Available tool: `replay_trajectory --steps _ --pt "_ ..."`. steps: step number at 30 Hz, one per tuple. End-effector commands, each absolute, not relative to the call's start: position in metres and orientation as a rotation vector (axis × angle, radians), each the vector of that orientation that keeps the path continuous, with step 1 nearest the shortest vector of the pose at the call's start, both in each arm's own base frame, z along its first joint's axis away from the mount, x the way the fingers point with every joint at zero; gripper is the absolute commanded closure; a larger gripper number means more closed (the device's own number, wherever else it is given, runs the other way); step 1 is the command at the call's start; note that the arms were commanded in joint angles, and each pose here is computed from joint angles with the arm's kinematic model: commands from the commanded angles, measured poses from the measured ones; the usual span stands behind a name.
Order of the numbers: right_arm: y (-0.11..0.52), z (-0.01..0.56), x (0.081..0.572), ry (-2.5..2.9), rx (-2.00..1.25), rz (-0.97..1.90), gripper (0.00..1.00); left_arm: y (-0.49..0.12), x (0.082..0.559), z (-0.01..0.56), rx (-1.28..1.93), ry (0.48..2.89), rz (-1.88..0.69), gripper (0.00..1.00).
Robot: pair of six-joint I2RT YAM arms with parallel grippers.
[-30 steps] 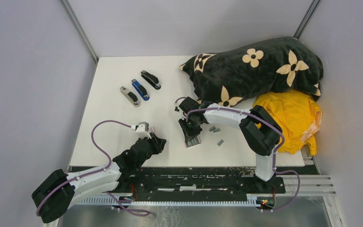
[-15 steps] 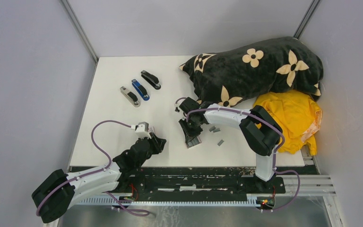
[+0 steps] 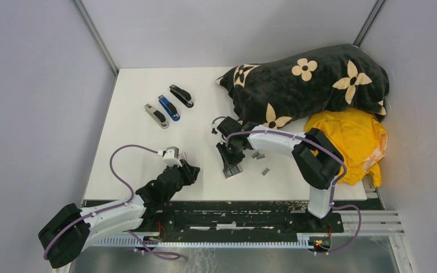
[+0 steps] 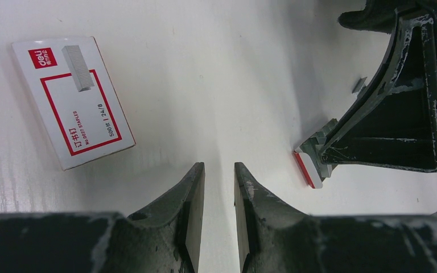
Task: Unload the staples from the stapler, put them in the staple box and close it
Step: Place the staple in the staple box.
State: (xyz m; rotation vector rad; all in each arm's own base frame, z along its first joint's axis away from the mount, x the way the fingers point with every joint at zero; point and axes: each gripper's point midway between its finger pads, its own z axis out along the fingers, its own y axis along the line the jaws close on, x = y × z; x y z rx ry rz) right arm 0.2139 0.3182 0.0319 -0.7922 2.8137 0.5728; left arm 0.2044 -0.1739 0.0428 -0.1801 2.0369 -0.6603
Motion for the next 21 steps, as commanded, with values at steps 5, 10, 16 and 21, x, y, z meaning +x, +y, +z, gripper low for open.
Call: replay_trajectory --steps 5,10,16,21 --pt "0.3224 0.0385 0.2136 2.775 -0.807 0.585 0.8 -0.1745 0.2116 0.0532 -0.168 1.984 -0.652 0.67" --pt "0.3255 0.0375 0.2099 2.778 -0.819 0.597 0.8 -0.1743 0.2117 0.0531 -0.17 1.984 -0.652 0.67" --pt "0.326 0.0357 0.209 2.782 -0.822 0.591 0.79 -0.1744 0.2116 0.0532 -0.169 1.984 -0.652 0.67" --pt "0.3252 0.0347 0.2092 2.783 -0.82 0.586 0.79 -0.1742 0.2114 0.0528 -0.17 1.984 -0.652 0.67"
